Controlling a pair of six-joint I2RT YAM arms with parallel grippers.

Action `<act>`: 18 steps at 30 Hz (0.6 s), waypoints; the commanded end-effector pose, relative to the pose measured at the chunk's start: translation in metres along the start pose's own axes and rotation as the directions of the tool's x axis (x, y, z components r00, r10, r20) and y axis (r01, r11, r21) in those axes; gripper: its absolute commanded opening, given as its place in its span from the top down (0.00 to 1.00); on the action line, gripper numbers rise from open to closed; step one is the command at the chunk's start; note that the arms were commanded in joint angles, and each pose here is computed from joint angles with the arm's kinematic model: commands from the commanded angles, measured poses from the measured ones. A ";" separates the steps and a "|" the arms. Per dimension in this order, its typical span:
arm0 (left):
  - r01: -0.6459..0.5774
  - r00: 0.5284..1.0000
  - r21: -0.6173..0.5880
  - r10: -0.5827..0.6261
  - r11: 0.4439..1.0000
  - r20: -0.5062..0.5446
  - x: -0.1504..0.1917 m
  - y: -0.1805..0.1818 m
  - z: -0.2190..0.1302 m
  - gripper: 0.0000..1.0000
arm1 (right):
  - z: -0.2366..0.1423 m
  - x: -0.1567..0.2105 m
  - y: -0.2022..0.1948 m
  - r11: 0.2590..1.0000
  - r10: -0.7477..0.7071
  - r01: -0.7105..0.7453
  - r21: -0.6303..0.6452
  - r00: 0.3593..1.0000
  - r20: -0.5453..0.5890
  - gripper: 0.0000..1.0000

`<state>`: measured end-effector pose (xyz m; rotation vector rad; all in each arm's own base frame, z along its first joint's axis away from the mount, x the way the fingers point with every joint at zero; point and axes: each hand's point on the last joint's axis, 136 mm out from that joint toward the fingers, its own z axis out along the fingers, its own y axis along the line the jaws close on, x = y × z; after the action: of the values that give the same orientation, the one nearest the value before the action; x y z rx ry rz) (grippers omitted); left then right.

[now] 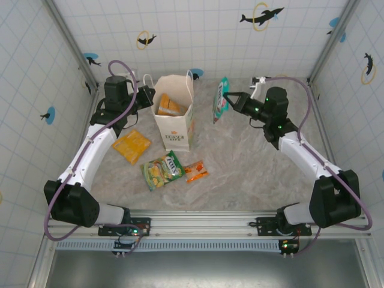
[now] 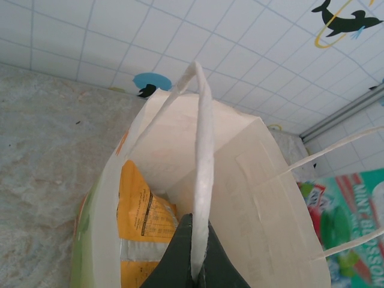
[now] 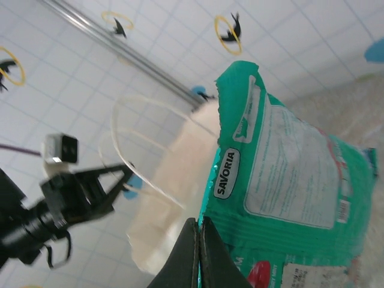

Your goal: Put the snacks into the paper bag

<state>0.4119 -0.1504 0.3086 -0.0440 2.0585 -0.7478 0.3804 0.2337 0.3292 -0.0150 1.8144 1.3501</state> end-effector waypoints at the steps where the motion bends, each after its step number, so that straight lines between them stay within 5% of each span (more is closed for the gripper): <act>1: -0.009 1.000 0.022 0.008 1.000 0.027 -0.010 -0.005 -0.004 1.00 | -0.008 -0.061 0.080 0.983 -0.086 0.116 -0.139 0.974 0.209 1.00; 18: -0.011 1.000 0.024 0.010 1.000 0.027 -0.010 -0.006 -0.003 1.00 | 0.090 -0.065 0.210 0.903 -0.121 0.180 -0.390 0.978 0.173 1.00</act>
<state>0.4124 -0.1507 0.3099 -0.0422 2.0528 -0.7493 0.3861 0.3536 0.4968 -0.2284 1.4547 1.5287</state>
